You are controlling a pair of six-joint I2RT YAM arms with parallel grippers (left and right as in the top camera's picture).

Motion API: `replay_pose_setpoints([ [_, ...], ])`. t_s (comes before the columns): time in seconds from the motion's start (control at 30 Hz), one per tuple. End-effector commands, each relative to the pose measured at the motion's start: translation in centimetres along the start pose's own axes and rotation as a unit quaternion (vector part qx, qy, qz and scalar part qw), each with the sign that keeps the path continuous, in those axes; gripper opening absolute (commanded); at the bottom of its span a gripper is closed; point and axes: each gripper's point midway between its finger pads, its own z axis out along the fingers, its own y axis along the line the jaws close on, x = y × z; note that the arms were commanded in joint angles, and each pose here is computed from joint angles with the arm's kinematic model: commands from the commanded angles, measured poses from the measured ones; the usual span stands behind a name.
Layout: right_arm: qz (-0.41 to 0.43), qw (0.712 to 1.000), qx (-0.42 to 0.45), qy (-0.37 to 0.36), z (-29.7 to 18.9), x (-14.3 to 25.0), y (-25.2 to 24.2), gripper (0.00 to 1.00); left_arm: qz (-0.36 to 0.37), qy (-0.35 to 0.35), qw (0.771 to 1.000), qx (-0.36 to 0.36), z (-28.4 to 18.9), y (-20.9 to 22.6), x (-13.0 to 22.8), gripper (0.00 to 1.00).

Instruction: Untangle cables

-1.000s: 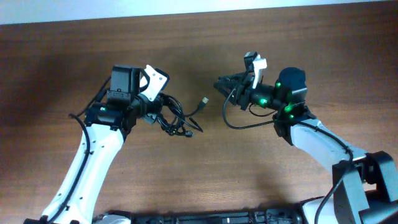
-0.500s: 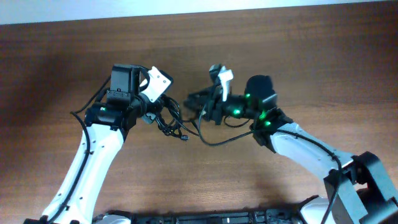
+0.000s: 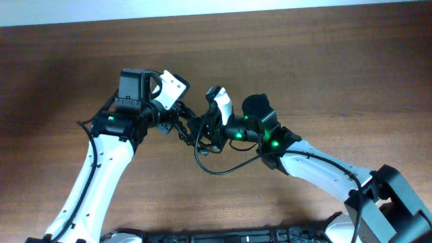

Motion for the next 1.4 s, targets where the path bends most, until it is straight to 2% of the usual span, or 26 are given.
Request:
replay_pose_setpoints([
  [0.0, -0.009, 1.000, -0.007, 0.002, 0.3, -0.1, 0.3, 0.04, -0.174, 0.019, 0.971, -0.160, -1.7, 5.5, 1.5, 0.00],
  [0.07, -0.005, 1.000, 0.000, 0.002, 0.0, -0.1, -0.3, 0.04, -0.288, 0.019, 0.923, -0.254, -3.3, 9.1, 3.5, 0.00],
  [0.1, -0.002, 1.000, 0.002, 0.005, 0.0, 0.0, -0.4, 0.04, -0.319, 0.013, 0.911, -0.261, -3.5, 9.8, 4.0, 0.00],
  [0.13, 0.001, 1.000, 0.004, 0.009, 0.0, 0.2, -0.5, 0.04, -0.370, 0.003, 0.889, -0.270, -3.9, 10.8, 4.7, 0.00],
  [0.23, 0.011, 1.000, 0.008, 0.021, 0.0, 0.9, -0.7, 0.04, -0.459, -0.019, 0.858, -0.230, -4.0, 11.5, 5.4, 0.00],
  [0.33, 0.011, 1.000, 0.014, 0.019, 0.0, 0.8, -0.9, 0.04, -0.550, -0.036, 0.814, -0.184, -4.0, 11.6, 6.0, 0.00],
  [0.4, 0.010, 1.000, 0.020, 0.017, 0.0, 0.8, -1.1, 0.04, -0.585, -0.043, 0.792, -0.170, -4.1, 11.8, 6.2, 0.00],
  [0.47, 0.010, 1.000, 0.020, 0.017, 0.0, 0.7, -1.1, 0.04, -0.588, -0.043, 0.790, -0.165, -4.1, 11.7, 6.2, 0.02],
  [0.53, 0.010, 1.000, 0.020, 0.017, 0.0, 0.7, -1.1, 0.04, -0.577, -0.039, 0.801, -0.155, -4.0, 11.4, 6.0, 0.22],
  [0.57, 0.010, 1.000, 0.020, 0.017, 0.0, 0.7, -1.2, 0.04, -0.545, -0.034, 0.827, -0.137, -3.8, 10.9, 5.6, 0.24],
  [0.63, 0.010, 1.000, 0.020, 0.017, 0.0, 0.7, -1.1, 0.04, -0.449, -0.028, 0.887, -0.107, -3.5, 10.0, 4.8, 0.46],
  [0.67, 0.010, 1.000, 0.020, 0.017, 0.0, 0.7, -1.1, 0.04, -0.402, -0.032, 0.911, -0.088, -3.6, 9.5, 4.1, 0.53],
  [0.7, 0.010, 1.000, 0.019, 0.017, 0.0, 0.8, -1.1, 0.04, -0.346, -0.047, 0.936, -0.048, -3.8, 8.4, 2.8, 0.63],
  [0.73, 0.010, 1.000, 0.017, 0.018, 0.0, 0.8, -1.0, 0.04, -0.278, -0.067, 0.958, -0.009, -4.2, 7.2, 1.4, 0.66],
  [0.77, 0.010, 1.000, 0.013, 0.019, 0.0, 0.8, -0.9, 0.04, -0.207, -0.091, 0.974, 0.024, -4.7, 5.9, 0.2, 0.68],
  [0.83, 0.011, 1.000, -0.001, 0.024, 0.0, 1.0, -0.4, 0.04, -0.108, -0.124, 0.985, 0.054, -5.6, 4.5, -1.0, 0.87],
  [0.87, 0.011, 0.999, -0.014, 0.028, -0.1, 1.1, 0.0, 0.04, -0.080, -0.129, 0.987, 0.050, -5.6, 4.6, -1.2, 0.86],
  [0.97, 0.012, 0.999, -0.033, 0.034, -0.1, 1.3, 0.7, 0.04, -0.072, -0.129, 0.988, 0.054, -5.5, 4.3, -1.3, 0.80],
  [1.07, 0.012, 0.997, -0.061, 0.043, -0.2, 1.6, 1.7, 0.04, 0.011, -0.133, 0.989, 0.057, -5.2, 3.2, -1.8, 0.55],
  [1.2, 0.013, 0.994, -0.095, 0.055, -0.4, 2.0, 2.8, 0.04, 0.073, -0.124, 0.988, 0.048, -4.7, 2.6, -1.7, 0.52],
  [1.37, 0.013, 0.993, -0.106, 0.058, -0.5, 2.1, 3.2, 0.04, 0.075, -0.091, 0.991, 0.055, -3.6, 1.5, -0.7, 0.52],
])
